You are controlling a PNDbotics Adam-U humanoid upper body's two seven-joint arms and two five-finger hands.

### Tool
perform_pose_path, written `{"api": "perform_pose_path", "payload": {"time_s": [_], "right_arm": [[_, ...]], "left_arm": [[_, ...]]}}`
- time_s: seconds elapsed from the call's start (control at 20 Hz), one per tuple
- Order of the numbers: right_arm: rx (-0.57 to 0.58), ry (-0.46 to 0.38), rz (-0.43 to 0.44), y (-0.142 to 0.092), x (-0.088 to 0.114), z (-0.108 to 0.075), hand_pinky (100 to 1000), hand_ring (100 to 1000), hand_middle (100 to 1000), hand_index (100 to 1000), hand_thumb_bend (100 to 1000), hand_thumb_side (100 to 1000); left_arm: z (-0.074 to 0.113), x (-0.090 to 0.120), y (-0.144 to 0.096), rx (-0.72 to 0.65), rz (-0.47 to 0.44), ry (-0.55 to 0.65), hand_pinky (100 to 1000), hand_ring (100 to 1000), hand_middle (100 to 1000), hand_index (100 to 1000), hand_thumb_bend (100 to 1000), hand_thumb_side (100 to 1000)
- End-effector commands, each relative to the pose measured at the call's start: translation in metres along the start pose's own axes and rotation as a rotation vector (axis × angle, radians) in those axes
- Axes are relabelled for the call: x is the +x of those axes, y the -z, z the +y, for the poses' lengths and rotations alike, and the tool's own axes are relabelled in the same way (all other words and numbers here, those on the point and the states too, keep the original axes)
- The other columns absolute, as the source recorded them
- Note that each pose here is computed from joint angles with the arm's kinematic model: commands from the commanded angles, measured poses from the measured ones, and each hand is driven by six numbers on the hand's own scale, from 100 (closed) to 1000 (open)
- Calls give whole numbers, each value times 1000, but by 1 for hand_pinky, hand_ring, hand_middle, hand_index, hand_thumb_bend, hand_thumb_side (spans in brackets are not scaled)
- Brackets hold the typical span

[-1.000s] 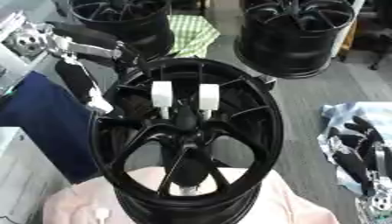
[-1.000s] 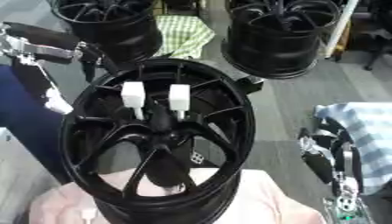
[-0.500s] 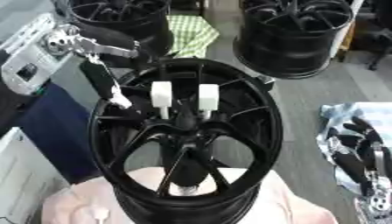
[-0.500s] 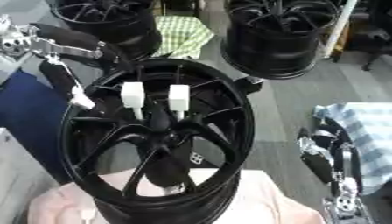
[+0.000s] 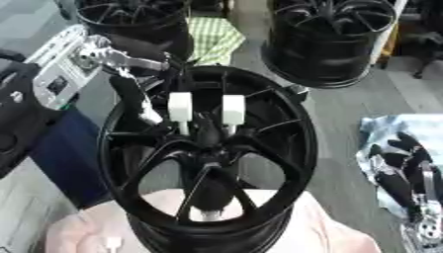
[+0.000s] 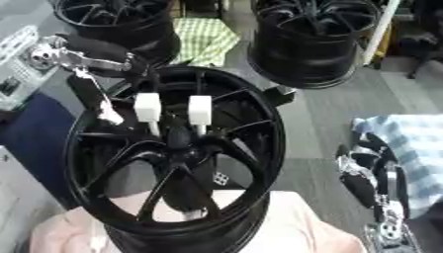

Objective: Pull the pin out of the wheel hub.

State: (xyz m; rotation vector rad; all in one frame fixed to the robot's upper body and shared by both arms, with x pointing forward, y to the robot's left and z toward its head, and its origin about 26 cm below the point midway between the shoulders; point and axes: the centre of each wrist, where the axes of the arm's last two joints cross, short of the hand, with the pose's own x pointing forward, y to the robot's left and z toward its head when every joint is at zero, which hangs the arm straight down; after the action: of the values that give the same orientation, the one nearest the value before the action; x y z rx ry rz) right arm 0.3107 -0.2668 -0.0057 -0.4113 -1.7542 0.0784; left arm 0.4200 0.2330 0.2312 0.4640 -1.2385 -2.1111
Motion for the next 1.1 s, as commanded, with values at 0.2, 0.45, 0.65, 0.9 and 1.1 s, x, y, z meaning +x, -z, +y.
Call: {"api": "perform_pose_path", "payload": {"time_s": [0.2, 0.45, 0.65, 0.9, 1.1], "right_arm": [[1, -9, -23, 4, 4, -4, 724, 663, 741, 880, 262, 298], [1, -9, -22, 4, 4, -5, 724, 663, 741, 880, 261, 297], [3, -9, -22, 4, 4, -4, 725, 663, 741, 880, 260, 298], [4, -9, -23, 4, 4, -4, 725, 663, 741, 880, 258, 299], [3, -8, -23, 4, 4, -4, 725, 663, 741, 880, 257, 299]], "left_arm": [[6, -2, 1, 2, 23, 27, 739, 693, 823, 905, 522, 483], [3, -5, 2, -10, 37, 20, 730, 678, 785, 878, 508, 479], [2, -7, 2, -14, 41, 16, 717, 652, 738, 839, 475, 477], [-1, -9, 3, -21, 48, 5, 702, 619, 692, 807, 444, 453], [-2, -10, 4, -14, 48, -3, 695, 604, 659, 783, 405, 426]]}}
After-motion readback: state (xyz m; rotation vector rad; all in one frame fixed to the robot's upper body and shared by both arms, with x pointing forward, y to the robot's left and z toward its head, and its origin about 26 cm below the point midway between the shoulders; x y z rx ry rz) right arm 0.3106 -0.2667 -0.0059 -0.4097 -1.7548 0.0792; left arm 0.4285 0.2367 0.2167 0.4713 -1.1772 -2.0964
